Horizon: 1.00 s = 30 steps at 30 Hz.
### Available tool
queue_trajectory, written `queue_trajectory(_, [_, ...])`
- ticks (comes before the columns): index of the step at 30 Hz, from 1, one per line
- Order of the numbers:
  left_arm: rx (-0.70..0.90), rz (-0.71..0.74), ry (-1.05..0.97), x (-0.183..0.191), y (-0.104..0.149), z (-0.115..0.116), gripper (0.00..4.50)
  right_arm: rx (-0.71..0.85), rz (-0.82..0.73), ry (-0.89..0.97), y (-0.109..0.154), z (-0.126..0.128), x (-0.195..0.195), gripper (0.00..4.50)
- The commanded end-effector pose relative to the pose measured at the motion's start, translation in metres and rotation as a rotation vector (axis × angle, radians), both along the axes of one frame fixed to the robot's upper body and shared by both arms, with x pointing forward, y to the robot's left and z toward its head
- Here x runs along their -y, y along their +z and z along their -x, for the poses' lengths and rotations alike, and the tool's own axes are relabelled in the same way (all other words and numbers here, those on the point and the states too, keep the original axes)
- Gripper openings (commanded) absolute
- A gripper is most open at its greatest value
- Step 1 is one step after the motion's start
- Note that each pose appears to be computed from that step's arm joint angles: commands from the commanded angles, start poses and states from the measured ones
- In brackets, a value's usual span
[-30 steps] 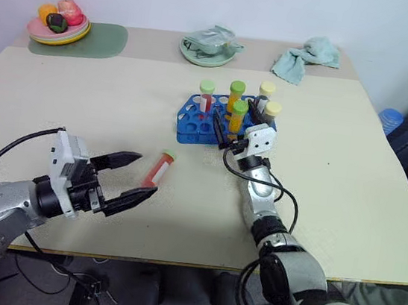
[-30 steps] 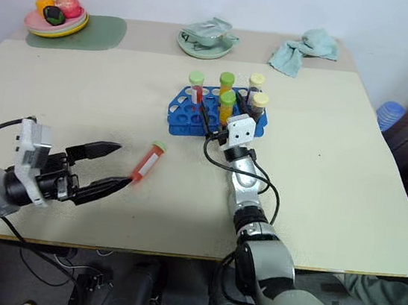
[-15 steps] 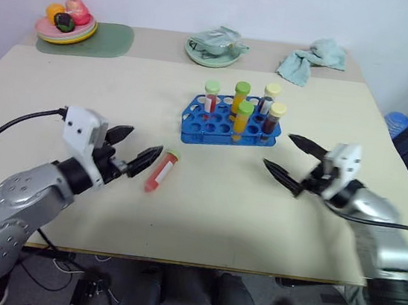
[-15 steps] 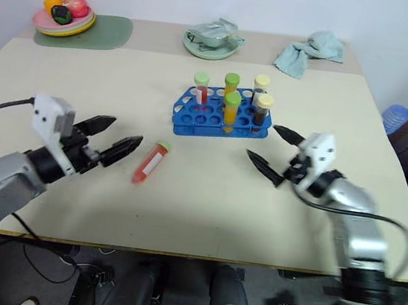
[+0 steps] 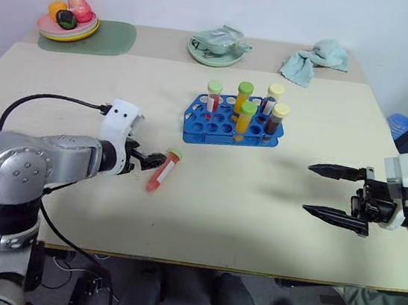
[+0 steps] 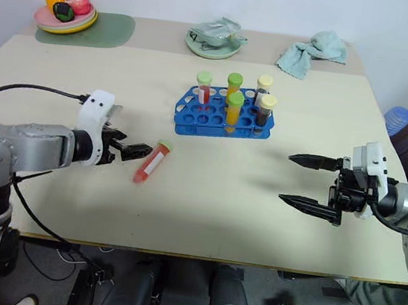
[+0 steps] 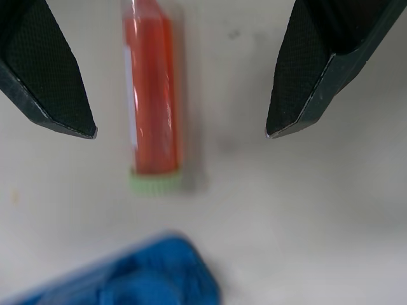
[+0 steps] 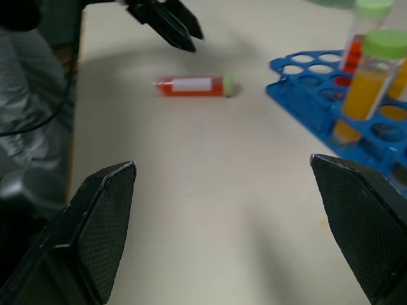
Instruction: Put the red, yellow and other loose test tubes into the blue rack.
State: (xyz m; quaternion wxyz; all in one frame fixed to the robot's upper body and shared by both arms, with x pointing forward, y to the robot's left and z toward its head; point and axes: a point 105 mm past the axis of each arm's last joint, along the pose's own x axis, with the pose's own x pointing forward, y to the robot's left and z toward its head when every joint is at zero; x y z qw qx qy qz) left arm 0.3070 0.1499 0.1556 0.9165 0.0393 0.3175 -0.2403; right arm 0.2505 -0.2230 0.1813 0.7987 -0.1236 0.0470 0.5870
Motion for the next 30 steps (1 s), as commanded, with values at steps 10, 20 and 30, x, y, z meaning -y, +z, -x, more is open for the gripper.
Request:
queue_trajectory(10, [-0.252,-0.105,-0.004,0.016,-0.012,-0.035,4.37,0.057,0.038,0.040,0.009,0.007,-0.011,4.46])
queue_trajectory(20, [-0.392,-0.128,0.078,0.025,-0.004,-0.058,4.37,0.062,0.029,0.023,0.007,0.012,-0.012,4.46])
queue_trajectory(30, [-0.419,-0.160,0.092,0.024,-0.008,-0.056,3.56,0.064,0.011,0.008,0.004,0.012,-0.014,4.50])
